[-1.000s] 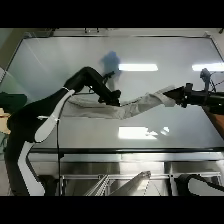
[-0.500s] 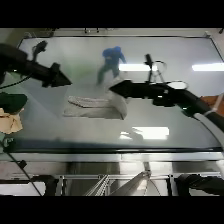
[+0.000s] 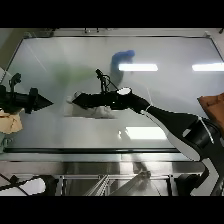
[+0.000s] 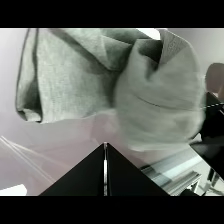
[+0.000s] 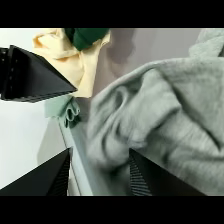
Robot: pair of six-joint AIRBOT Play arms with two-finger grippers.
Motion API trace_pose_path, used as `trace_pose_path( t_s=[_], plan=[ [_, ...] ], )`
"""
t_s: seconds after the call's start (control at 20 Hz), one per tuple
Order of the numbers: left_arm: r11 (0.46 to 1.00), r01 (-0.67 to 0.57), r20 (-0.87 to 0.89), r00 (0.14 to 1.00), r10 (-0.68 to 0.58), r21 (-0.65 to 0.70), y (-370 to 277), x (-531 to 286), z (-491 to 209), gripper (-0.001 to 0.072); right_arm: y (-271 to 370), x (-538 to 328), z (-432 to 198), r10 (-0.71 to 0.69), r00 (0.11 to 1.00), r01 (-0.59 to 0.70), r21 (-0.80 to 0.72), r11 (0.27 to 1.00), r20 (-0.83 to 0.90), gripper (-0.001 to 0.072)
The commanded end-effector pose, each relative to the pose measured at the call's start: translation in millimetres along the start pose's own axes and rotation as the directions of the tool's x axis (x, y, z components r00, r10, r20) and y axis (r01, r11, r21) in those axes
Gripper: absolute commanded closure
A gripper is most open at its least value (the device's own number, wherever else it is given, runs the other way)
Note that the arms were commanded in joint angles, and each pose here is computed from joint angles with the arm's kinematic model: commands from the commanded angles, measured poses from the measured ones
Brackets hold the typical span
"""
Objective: Fold the shirts.
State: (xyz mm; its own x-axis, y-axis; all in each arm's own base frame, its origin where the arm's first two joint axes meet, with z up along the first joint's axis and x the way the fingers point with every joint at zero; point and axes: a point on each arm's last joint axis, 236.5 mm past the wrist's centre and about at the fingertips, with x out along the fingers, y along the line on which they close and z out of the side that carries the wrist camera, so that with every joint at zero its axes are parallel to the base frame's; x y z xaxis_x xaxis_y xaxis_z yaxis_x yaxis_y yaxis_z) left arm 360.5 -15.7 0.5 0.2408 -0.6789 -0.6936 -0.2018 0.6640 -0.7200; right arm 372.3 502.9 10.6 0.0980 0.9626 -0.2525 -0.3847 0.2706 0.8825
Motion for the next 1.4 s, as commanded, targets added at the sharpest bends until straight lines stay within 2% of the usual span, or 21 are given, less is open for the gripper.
trace_pose_path(
  t_s=[0.0, 0.2, 0.3, 0.4, 0.5, 0.55, 0.6, 0.65, 0.7, 0.9, 1.1, 1.35],
  plan=[
    [1.000, -0.005, 0.004, 1.000, 0.005, 0.000, 3.8, 6.9, -2.9, 0.0692, 8.5, 2.3, -2.0, 0.030, 0.999, -0.030, -0.018, 0.999, -0.024, 0.0286],
    [0.999, -0.002, -0.036, 0.999, 0.004, 0.038, -9.1, 19.9, -10.6, 0.0692, 13.6, -16.5, 6.0, 0.012, 0.998, -0.014, -0.045, 0.999, -0.053, 0.0298],
    [0.998, -0.002, -0.044, 0.999, 0.004, 0.062, -16.2, 21.5, -10.5, 0.0692, 8.5, -44.8, 10.2, -0.044, 0.993, 0.036, -0.075, 0.997, -0.110, 0.0306],
    [0.996, 0.005, -0.045, 0.999, -0.001, 0.090, -25.2, 14.1, -6.8, 0.0692, -30.5, -97.4, 12.3, -0.254, 0.948, 0.243, -0.081, 0.967, -0.194, 0.0306],
    [0.994, 0.006, -0.033, 0.999, -0.002, 0.111, -30.8, 5.6, -0.6, 0.0692, -84.0, -170.2, 16.0, -0.508, 0.826, 0.510, -0.061, 0.858, -0.244, 0.0306],
    [0.993, 0.007, -0.028, 1.000, -0.004, 0.115, -31.9, 0.7, 1.6, 0.0692, -104.2, -202.5, 17.5, -0.589, 0.768, 0.600, -0.039, 0.799, -0.252, 0.0299],
    [0.993, 0.008, -0.028, 1.000, -0.005, 0.120, -33.6, -1.8, 2.3, 0.0692, -120.2, -228.5, 14.4, -0.631, 0.729, 0.655, 0.003, 0.755, -0.265, 0.0232],
    [0.992, 0.004, -0.022, 1.000, -0.002, 0.126, -34.1, -4.4, 4.5, 0.0691, -130.3, -242.9, 7.0, -0.628, 0.725, 0.668, 0.065, 0.741, -0.283, 0.0115],
    [0.992, 0.005, -0.013, 1.000, -0.004, 0.128, -35.1, -6.9, 7.1, 0.0691, -136.6, -246.2, -1.7, -0.607, 0.736, 0.660, 0.119, 0.742, -0.298, 0.0097],
    [0.992, 0.003, 0.000, 1.000, -0.003, 0.130, -37.7, -9.2, 11.1, 0.0692, -152.0, -221.5, -21.5, -0.522, 0.806, 0.584, 0.234, 0.777, -0.280, 0.0100],
    [0.991, 0.003, -0.003, 1.000, -0.003, 0.130, -37.6, -9.2, 10.4, 0.0691, -147.4, -180.8, -20.3, -0.379, 0.895, 0.442, 0.342, 0.829, -0.237, 0.0101],
    [0.991, 0.003, -0.003, 1.000, -0.003, 0.131, -37.5, -9.2, 10.3, 0.0691, -148.9, -144.1, -38.3, -0.314, 0.915, 0.395, 0.419, 0.817, -0.252, 0.0103]
  ],
)
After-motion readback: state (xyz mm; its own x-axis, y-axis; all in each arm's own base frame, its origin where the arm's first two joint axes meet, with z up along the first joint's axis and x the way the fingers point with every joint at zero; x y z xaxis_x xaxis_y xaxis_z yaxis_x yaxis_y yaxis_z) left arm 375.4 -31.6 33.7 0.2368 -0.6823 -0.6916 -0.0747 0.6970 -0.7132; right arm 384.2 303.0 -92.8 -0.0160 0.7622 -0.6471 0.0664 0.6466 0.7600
